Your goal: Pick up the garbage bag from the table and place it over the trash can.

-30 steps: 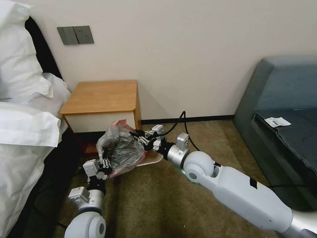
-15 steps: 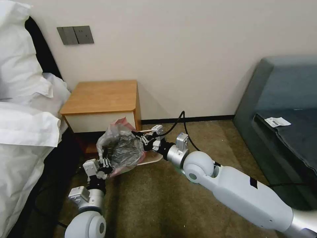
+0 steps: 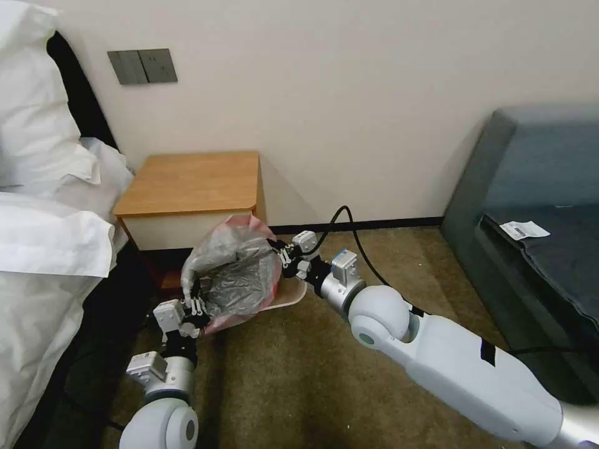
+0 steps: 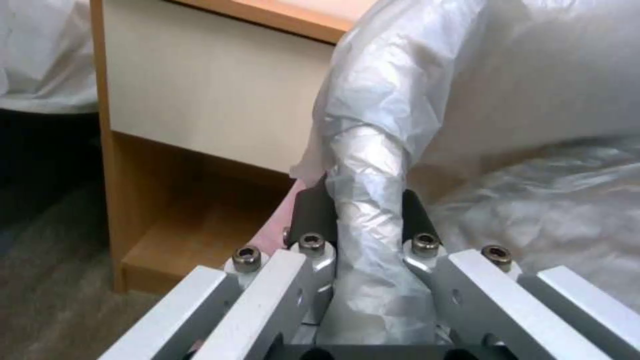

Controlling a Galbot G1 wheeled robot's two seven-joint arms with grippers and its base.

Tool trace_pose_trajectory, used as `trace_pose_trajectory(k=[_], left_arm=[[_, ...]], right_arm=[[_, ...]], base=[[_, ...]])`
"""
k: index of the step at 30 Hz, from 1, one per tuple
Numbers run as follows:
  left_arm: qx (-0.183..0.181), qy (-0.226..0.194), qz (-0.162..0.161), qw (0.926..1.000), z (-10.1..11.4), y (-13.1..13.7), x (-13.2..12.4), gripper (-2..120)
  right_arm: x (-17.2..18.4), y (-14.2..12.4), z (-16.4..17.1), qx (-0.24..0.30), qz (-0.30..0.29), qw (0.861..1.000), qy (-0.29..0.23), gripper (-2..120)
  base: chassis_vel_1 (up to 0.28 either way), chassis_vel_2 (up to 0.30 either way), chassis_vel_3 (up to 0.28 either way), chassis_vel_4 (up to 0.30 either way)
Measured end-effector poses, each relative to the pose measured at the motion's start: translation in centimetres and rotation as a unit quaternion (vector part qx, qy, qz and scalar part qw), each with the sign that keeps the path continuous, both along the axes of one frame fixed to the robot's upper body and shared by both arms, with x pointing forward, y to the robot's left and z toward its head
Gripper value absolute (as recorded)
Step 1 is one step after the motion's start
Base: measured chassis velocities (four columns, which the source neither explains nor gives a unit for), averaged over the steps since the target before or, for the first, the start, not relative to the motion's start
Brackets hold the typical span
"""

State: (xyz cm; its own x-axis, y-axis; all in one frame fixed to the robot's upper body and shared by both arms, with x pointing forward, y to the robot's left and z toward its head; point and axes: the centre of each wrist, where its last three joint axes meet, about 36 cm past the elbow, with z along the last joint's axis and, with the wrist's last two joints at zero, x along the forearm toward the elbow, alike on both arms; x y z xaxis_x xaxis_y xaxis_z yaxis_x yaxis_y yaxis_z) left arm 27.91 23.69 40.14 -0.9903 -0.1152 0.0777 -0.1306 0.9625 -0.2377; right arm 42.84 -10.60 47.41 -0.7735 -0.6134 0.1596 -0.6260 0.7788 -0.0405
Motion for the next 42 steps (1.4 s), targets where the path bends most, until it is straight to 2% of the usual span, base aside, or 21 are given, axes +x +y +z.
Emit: trace_pose_trajectory(k=[9,27,34,37,42], left_arm=[[0.002,-0.007,0.0,1.0,0.5,0.0,-0.3,7],[-0.009,-0.015,0.0,0.9998,0.9,0.3,-0.3,7],[-0.057,-0.022,-0.005,0.9982,2.1,0.0,-0.3,7],[-0.089,-0.023,-0.009,0.9957,2.9,-0.1,-0.4,7],[-0.105,-0.024,-0.007,0.9941,3.3,-0.1,-0.3,7]], right_arm=[[0.1,-1.1,0.2,-0.016,-0.032,0.999,-0.005,0],[-1.1,-3.7,-1.4,-0.021,-0.05,0.998,0.011,0],[-2.9,-4.3,-2.8,-0.013,-0.046,0.998,0.03,0],[-3.7,-4.5,-3.5,-0.01,-0.045,0.998,0.036,0],[-4.4,-4.5,-4.0,-0.008,-0.045,0.998,0.036,0]], base=[[0.0,0.0,0.0,0.0],[0.0,0.0,0.0,0.0],[0.0,0.0,0.0,0.0],[0.0,0.0,0.0,0.0],[0.0,0.0,0.0,0.0]])
